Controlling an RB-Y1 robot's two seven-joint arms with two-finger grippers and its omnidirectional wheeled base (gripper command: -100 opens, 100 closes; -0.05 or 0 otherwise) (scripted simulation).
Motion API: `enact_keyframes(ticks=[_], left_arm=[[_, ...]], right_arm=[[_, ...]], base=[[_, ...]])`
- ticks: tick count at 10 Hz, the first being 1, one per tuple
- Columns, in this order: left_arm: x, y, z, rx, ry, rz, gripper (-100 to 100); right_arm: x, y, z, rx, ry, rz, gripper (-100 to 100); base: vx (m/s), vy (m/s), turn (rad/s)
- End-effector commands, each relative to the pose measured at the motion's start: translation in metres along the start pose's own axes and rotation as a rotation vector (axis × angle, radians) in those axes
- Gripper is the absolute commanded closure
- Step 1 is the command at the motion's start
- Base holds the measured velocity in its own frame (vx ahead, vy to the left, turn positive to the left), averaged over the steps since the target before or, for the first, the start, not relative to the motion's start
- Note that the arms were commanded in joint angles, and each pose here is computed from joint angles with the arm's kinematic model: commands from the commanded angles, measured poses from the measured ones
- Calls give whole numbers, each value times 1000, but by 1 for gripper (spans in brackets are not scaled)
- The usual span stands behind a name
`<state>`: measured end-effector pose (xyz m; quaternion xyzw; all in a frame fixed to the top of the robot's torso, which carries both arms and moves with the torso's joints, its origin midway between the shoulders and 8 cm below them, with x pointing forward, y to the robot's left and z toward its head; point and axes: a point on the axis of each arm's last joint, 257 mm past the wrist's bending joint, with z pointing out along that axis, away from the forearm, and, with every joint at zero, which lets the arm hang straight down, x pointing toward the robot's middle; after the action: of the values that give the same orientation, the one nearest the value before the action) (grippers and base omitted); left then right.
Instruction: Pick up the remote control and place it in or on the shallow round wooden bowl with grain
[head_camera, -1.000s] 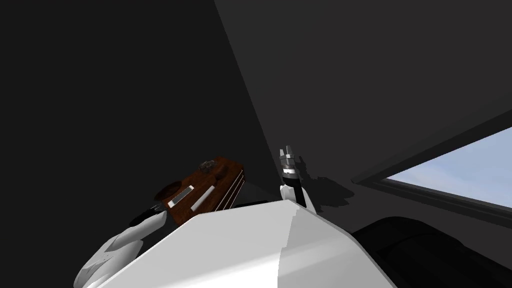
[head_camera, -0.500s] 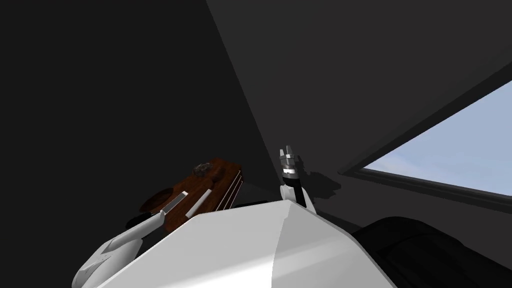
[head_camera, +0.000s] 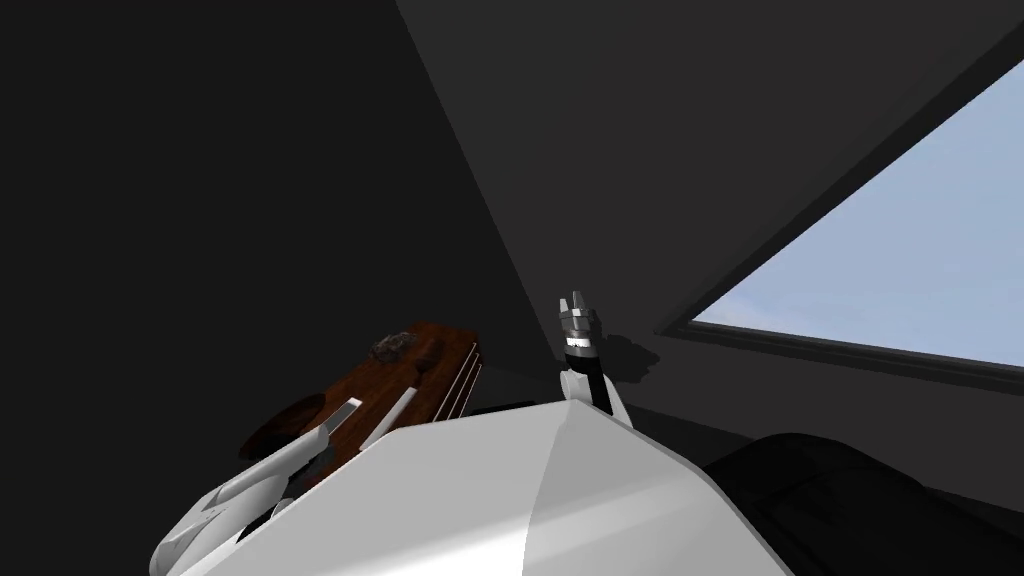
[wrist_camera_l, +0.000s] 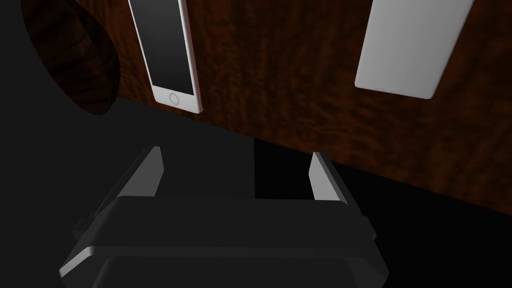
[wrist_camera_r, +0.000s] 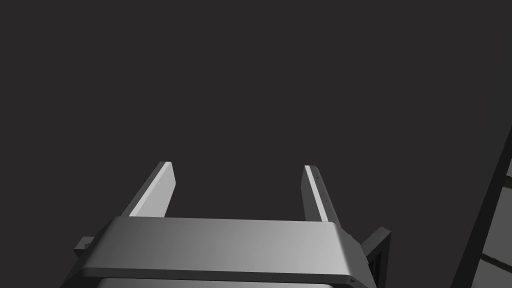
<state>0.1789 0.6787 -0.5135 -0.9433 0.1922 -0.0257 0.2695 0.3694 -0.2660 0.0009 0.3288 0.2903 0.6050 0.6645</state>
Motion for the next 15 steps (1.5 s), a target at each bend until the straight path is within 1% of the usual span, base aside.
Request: enact_keyframes(ticks=[1,2,3,4,5,6,7,8,9,10,11,13,15], left_arm=[[-5,19,3,-68,-13,-55,-100],[-9,28,5,-88,-22,-57,-100],[-7,41,5,-139,-27,-100,-100],[-11,49,6,-155,-35,-101,-100],[-10,70,6,-220,-42,-141,-100],[-10,70,6,-220,-42,-141,-100],[-6,86,5,-274,-44,-176,-100],[-3,107,3,-333,-48,-208,-100],[-3,108,2,-337,-49,-208,-100],[3,123,0,-383,-47,-234,-100],[9,102,0,-342,-30,-232,-100],[3,122,0,-381,-46,-234,-100],[2,126,-1,-389,-49,-234,-100]], right_arm=[[0,0,0,0,0,0,0],[0,0,0,0,0,0,0],[0,0,0,0,0,0,0],[0,0,0,0,0,0,0],[0,0,0,0,0,0,0],[0,0,0,0,0,0,0],[0,0,0,0,0,0,0],[0,0,0,0,0,0,0],[0,0,0,0,0,0,0],[0,0,0,0,0,0,0],[0,0,0,0,0,0,0],[0,0,0,0,0,0,0],[0,0,0,0,0,0,0]], base=[[-16,39,-249],[-13,36,-113],[-2,35,-197],[3,32,-116],[1,39,-197],[-4,36,-110],[-1,45,-214],[12,67,-261],[8,58,-79],[-2,57,-190],[-6,46,-73],[1,7,23],[1,-8,-1]])
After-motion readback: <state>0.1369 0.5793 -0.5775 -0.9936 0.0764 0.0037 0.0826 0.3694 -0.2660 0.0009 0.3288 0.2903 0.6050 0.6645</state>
